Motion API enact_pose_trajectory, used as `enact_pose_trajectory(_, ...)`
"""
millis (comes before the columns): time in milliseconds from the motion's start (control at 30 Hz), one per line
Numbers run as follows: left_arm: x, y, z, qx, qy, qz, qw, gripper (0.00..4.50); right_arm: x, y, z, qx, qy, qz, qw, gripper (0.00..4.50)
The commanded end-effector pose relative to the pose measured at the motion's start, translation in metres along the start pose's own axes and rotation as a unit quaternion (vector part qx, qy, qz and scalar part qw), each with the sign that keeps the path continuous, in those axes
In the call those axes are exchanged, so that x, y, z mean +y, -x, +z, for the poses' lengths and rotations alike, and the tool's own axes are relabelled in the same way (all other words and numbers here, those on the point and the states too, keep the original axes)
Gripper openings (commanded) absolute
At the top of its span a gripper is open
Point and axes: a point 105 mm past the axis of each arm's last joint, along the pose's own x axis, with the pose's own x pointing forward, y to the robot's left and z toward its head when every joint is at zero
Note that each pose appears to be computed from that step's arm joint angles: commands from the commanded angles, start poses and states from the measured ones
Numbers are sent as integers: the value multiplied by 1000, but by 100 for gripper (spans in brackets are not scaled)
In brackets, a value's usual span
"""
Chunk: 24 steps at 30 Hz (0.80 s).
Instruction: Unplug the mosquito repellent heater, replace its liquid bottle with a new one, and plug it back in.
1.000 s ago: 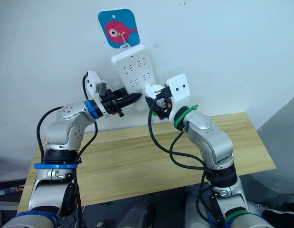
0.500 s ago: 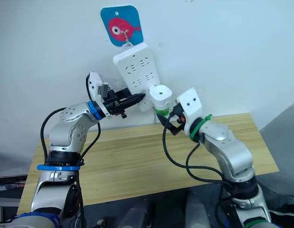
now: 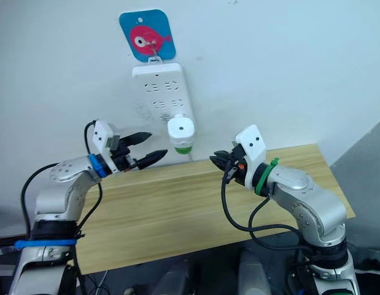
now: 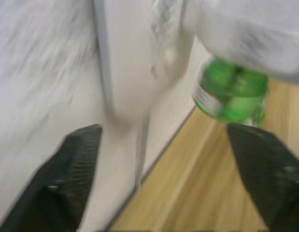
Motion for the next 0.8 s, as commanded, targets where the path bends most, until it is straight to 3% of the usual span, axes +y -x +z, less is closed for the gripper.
enact_pose_trajectory(33, -18, 11, 28, -27, -34, -19, 999, 450, 13, -6, 15, -33, 2, 39, 999, 6)
enact_pose_trajectory(167, -52, 24, 43, -36, -4, -45, 998, 450, 21, -22, 23, -52, -28, 67, 996, 6)
enact_pose_trajectory(333, -75, 23, 50, -41, 35, -57, 997, 450, 20, -32, 24, -53, -14, 65, 996, 6)
enact_pose_trajectory(800, -78, 20, 53, -47, 57, -52, 996, 450, 15, -42, 30, -71, -25, 44, 996, 6)
